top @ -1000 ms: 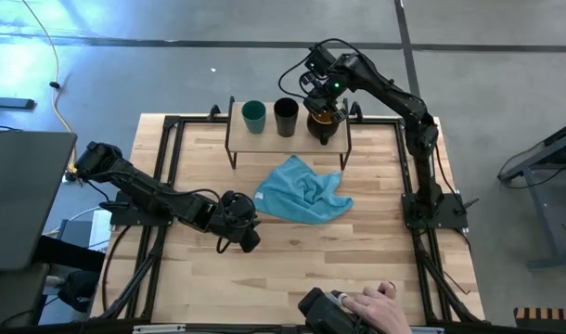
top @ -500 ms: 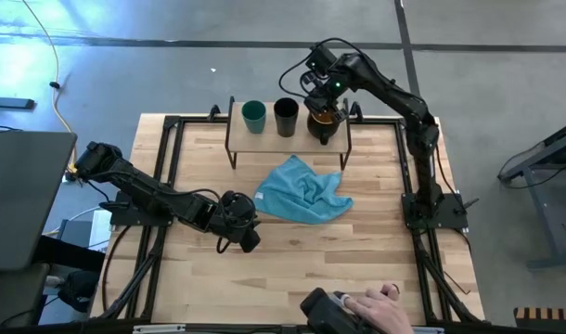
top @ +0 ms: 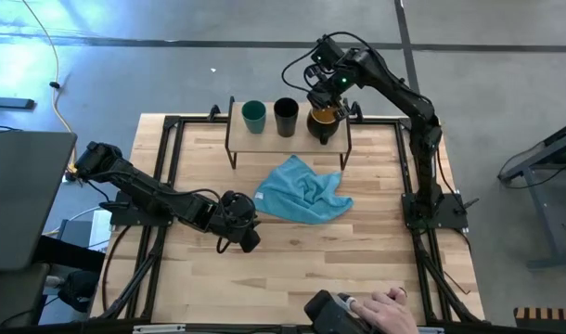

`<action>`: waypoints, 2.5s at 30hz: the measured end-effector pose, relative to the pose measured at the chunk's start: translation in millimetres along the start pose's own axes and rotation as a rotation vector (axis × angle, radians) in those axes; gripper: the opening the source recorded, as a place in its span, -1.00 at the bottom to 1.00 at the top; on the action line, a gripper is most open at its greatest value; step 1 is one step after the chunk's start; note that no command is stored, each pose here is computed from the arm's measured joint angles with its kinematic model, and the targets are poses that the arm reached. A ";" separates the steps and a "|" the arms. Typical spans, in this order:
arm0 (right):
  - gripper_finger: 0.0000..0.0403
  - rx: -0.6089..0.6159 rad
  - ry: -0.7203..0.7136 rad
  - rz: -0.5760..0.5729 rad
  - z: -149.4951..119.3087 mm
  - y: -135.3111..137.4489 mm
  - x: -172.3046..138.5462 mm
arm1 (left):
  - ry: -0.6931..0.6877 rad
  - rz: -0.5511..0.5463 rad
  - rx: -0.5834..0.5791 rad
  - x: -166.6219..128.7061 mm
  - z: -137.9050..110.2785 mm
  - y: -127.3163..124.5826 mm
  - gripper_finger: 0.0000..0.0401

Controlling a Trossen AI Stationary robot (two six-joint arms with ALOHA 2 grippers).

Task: Stack small to large cups/mugs on shelf
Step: Put the black mug on the shelf, then return to Home Position

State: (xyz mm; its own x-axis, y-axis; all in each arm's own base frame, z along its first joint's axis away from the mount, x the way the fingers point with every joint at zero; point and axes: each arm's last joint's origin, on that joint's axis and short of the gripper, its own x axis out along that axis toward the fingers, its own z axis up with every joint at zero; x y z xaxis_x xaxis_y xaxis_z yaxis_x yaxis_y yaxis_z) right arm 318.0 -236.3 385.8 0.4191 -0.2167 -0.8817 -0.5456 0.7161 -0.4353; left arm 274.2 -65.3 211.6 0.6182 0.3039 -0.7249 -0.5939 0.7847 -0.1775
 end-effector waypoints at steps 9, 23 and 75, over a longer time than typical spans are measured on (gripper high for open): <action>-0.79 0.004 -0.004 -0.019 7.4 2.6 -12.5 | 0.001 -0.004 -0.001 -0.1 0.0 -0.3 -0.53; -0.79 0.193 -0.088 -0.135 13.6 16.4 -67.0 | -0.001 -0.006 0.039 0.0 0.1 -0.4 -0.53; -0.99 0.649 -0.821 -0.232 -10.2 131.9 -260.0 | -0.369 -0.067 0.227 -30.9 36.2 -9.7 -0.53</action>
State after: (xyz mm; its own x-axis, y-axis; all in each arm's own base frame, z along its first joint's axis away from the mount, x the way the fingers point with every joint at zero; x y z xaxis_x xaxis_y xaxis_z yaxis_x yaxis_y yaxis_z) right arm 129.7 -92.3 555.8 0.9547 -0.0532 -0.2927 -0.0014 0.9831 -0.1833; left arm 279.5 -62.7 259.7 0.8185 0.3882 -0.4234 -0.4432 0.8957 -0.0356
